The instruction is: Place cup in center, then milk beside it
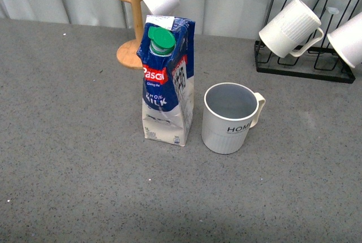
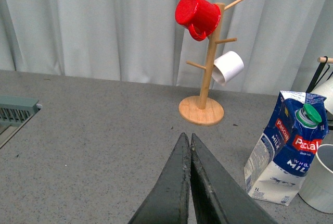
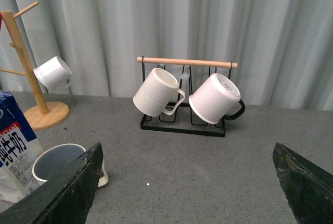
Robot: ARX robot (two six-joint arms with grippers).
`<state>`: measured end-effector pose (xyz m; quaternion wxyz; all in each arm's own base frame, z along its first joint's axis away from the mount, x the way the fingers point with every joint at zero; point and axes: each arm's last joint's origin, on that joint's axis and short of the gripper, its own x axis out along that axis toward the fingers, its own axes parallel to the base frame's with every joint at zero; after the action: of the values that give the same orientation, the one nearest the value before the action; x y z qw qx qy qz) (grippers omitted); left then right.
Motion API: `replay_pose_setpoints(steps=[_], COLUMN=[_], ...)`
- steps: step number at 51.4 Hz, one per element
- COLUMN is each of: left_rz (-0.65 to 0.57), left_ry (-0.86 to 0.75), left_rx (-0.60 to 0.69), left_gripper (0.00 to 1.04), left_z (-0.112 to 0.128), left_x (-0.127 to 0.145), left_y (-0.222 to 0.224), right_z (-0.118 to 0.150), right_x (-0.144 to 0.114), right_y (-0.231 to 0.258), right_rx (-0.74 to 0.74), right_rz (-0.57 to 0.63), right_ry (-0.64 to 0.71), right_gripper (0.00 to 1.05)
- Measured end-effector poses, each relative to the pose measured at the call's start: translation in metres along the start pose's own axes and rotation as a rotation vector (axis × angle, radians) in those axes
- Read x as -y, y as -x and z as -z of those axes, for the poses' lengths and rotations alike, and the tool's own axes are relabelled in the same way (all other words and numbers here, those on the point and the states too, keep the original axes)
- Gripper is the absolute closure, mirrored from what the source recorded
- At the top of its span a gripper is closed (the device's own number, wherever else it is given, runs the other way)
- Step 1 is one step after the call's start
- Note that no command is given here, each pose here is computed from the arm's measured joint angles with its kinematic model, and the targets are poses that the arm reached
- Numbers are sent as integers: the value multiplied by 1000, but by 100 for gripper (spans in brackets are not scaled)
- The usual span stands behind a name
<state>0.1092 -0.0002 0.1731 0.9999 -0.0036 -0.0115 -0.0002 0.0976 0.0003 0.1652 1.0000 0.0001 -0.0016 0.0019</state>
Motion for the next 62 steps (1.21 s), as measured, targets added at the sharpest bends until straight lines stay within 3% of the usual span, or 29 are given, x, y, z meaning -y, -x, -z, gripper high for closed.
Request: replay_pose_setpoints(steps=[21,24,51,62], left_rz=[2,2,2,2], left_ry=[0,0,-1,-3], left_rx=[-7,-7,-7,-7], left_gripper=[101,88,6,7], left_z=[3,3,3,3], left_x=[0,0,0,0], left_y=[12,13,13,13], right_z=[0,0,0,0], right_x=[0,0,0,0], right_y=[0,0,0,0], right_rx=[0,0,0,0], right_rz=[0,0,0,0], right_ry=[0,0,0,0], right_gripper=[9,9,9,9])
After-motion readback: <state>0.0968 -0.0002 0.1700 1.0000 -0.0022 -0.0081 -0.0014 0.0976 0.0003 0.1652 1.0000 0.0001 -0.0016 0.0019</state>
